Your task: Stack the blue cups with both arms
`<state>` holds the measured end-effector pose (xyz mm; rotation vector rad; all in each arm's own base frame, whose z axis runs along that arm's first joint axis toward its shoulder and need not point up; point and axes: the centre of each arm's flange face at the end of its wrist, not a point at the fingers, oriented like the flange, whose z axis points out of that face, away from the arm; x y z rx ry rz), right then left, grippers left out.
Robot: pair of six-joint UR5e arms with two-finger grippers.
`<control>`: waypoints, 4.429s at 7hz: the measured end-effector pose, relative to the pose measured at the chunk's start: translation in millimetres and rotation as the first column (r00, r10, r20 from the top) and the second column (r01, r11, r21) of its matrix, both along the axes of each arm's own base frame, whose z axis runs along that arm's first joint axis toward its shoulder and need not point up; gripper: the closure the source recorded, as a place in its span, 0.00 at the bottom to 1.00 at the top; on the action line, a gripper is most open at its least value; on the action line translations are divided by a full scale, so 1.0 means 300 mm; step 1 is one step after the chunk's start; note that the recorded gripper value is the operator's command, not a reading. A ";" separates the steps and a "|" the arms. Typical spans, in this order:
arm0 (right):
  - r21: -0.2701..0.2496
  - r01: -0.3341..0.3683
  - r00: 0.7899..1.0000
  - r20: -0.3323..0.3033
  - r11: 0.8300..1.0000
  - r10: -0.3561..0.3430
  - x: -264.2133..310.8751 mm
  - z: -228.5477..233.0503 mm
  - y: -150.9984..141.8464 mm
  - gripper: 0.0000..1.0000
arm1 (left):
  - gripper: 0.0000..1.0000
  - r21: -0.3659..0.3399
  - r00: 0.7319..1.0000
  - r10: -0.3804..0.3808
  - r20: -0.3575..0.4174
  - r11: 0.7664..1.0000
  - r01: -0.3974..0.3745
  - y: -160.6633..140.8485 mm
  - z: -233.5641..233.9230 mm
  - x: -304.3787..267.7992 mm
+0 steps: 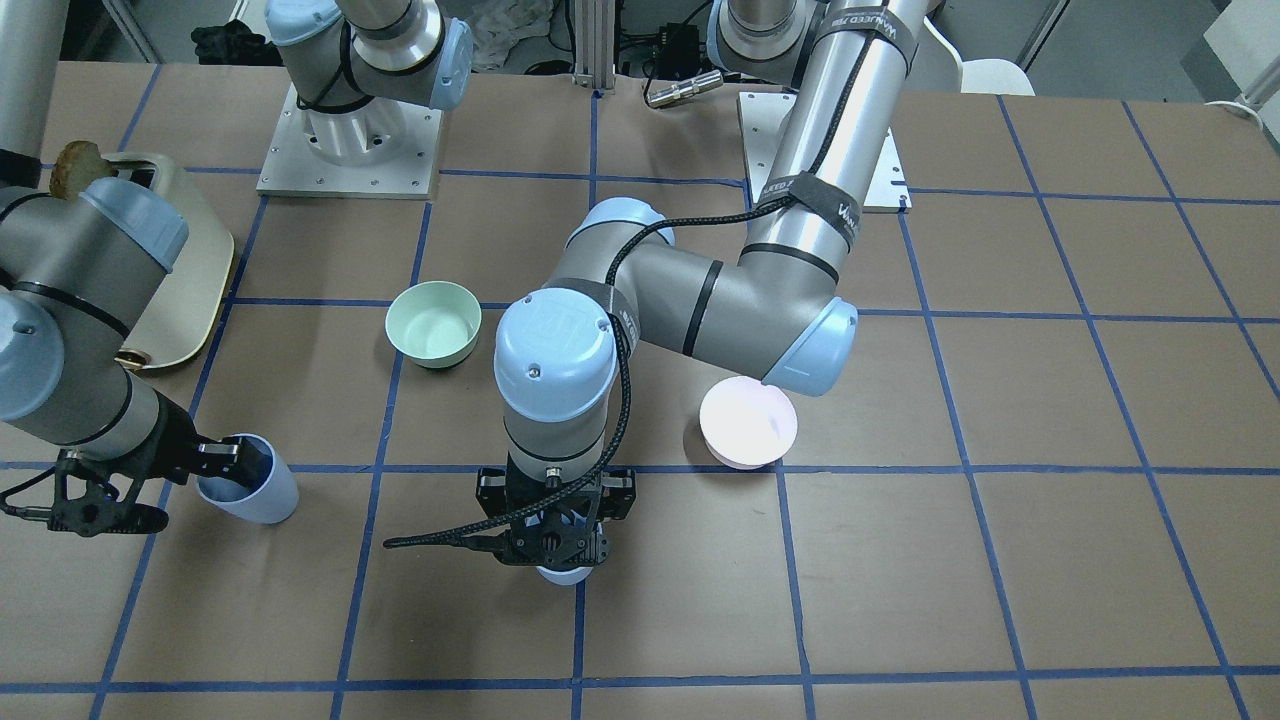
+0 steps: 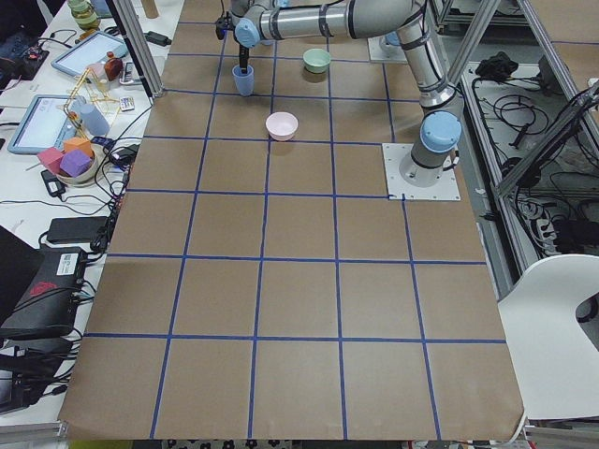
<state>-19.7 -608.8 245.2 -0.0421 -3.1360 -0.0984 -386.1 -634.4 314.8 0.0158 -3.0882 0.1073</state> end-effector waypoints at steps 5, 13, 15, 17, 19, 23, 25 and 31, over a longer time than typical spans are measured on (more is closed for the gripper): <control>-0.112 0.016 0.999 0.037 0.994 -0.012 0.068 0.287 -0.075 1.00 | 0.00 0.061 1.000 -0.009 -0.023 0.998 0.011 0.247 0.517 0.405; -0.181 0.187 0.982 0.029 0.966 -0.185 1.018 0.453 -0.022 1.00 | 0.00 0.000 1.000 -0.005 -0.010 1.000 0.005 0.389 0.591 0.724; -0.192 0.207 0.978 0.041 0.959 -0.203 1.048 0.458 -0.072 1.00 | 0.00 -0.006 1.000 -0.004 -0.010 1.000 0.004 0.394 0.602 0.726; -0.182 0.217 0.976 0.041 0.959 -0.213 1.074 0.425 -0.106 1.00 | 0.00 -0.008 1.000 -0.004 -0.011 1.000 0.004 0.404 0.611 0.726; -0.167 0.209 0.978 0.034 0.964 -0.206 1.108 0.390 -0.101 1.00 | 0.00 -0.009 1.000 -0.002 -0.006 1.000 0.002 0.407 0.614 0.729; -0.145 0.194 0.981 0.022 0.970 -0.193 1.118 0.335 -0.110 1.00 | 0.00 -0.013 1.000 -0.001 -0.003 1.000 0.001 0.409 0.620 0.732; -0.133 0.192 0.981 0.018 0.972 -0.191 1.120 0.304 -0.115 0.51 | 0.00 -0.015 1.000 -0.001 -0.004 1.000 0.001 0.409 0.621 0.733; -0.131 0.145 0.989 0.014 0.981 -0.145 0.814 0.525 -0.226 0.06 | 0.00 0.046 0.999 0.001 0.053 0.999 -0.003 0.433 0.624 0.752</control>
